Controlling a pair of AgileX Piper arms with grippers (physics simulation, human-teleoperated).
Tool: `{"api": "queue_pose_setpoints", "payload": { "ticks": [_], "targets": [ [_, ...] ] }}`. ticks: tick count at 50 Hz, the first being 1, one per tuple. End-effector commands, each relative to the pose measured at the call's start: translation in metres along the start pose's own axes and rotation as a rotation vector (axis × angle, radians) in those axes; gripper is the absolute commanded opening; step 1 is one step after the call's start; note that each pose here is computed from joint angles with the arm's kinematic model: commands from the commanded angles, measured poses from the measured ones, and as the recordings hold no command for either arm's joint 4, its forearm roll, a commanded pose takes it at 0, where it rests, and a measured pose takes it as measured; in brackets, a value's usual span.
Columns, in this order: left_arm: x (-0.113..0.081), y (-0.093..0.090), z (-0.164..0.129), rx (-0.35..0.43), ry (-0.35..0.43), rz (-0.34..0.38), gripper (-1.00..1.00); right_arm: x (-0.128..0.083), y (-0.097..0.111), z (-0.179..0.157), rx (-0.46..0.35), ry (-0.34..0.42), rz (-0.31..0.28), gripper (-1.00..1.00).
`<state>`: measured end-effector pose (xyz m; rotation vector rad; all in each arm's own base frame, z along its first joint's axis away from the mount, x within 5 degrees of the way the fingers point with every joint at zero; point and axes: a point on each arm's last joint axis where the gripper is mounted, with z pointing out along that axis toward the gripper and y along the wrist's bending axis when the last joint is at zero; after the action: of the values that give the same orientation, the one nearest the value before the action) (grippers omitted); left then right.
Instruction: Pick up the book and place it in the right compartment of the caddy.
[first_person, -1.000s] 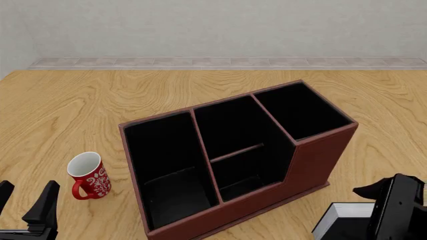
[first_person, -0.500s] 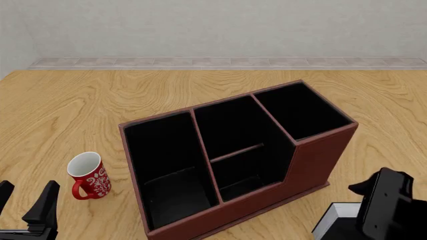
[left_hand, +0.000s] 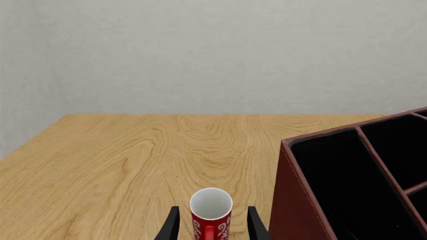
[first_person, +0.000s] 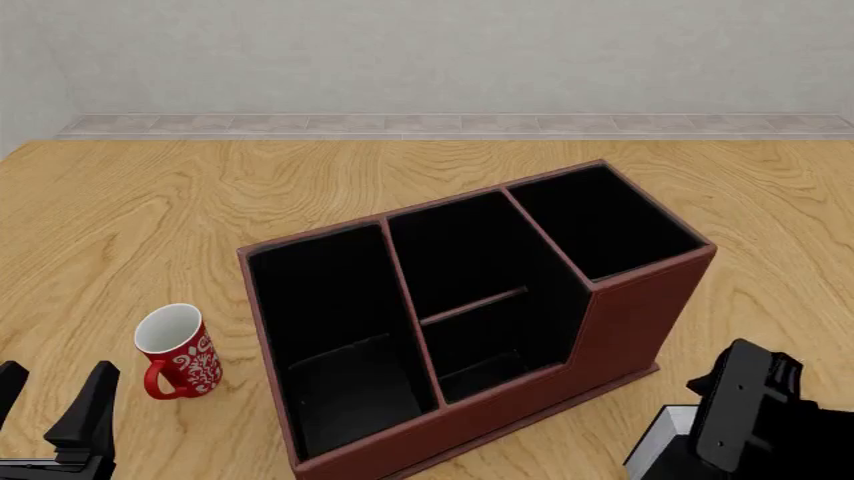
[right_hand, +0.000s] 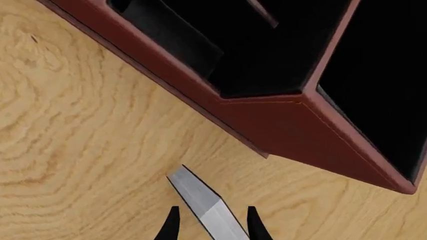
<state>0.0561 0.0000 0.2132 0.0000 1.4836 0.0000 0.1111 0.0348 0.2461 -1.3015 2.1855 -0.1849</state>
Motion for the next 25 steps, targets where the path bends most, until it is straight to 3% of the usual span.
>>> {"api": "queue_pose_setpoints", "payload": {
  "ticks": [1, 12, 13, 17, 25],
  "targets": [
    [0.000, 0.000, 0.000, 0.000, 0.000, 0.000, 1.00, 0.002, 0.005, 0.016, -0.027, 0.016, 0.016, 1.00],
    [0.000, 0.000, 0.000, 0.000, 0.000, 0.000, 1.00, 0.007, 0.009, 0.025, -0.047, 0.037, 0.043, 1.00],
    [0.000, 0.000, 0.000, 0.000, 0.000, 0.000, 1.00, 0.008, 0.013, 0.024, -0.052, 0.034, 0.039, -1.00],
    [0.000, 0.000, 0.000, 0.000, 0.000, 0.000, 1.00, 0.003, 0.012, 0.023, -0.061, 0.031, 0.091, -1.00],
    [0.000, 0.000, 0.000, 0.000, 0.000, 0.000, 1.00, 0.002, 0.010, 0.021, -0.066, 0.036, 0.086, -1.00]
  ]
}}
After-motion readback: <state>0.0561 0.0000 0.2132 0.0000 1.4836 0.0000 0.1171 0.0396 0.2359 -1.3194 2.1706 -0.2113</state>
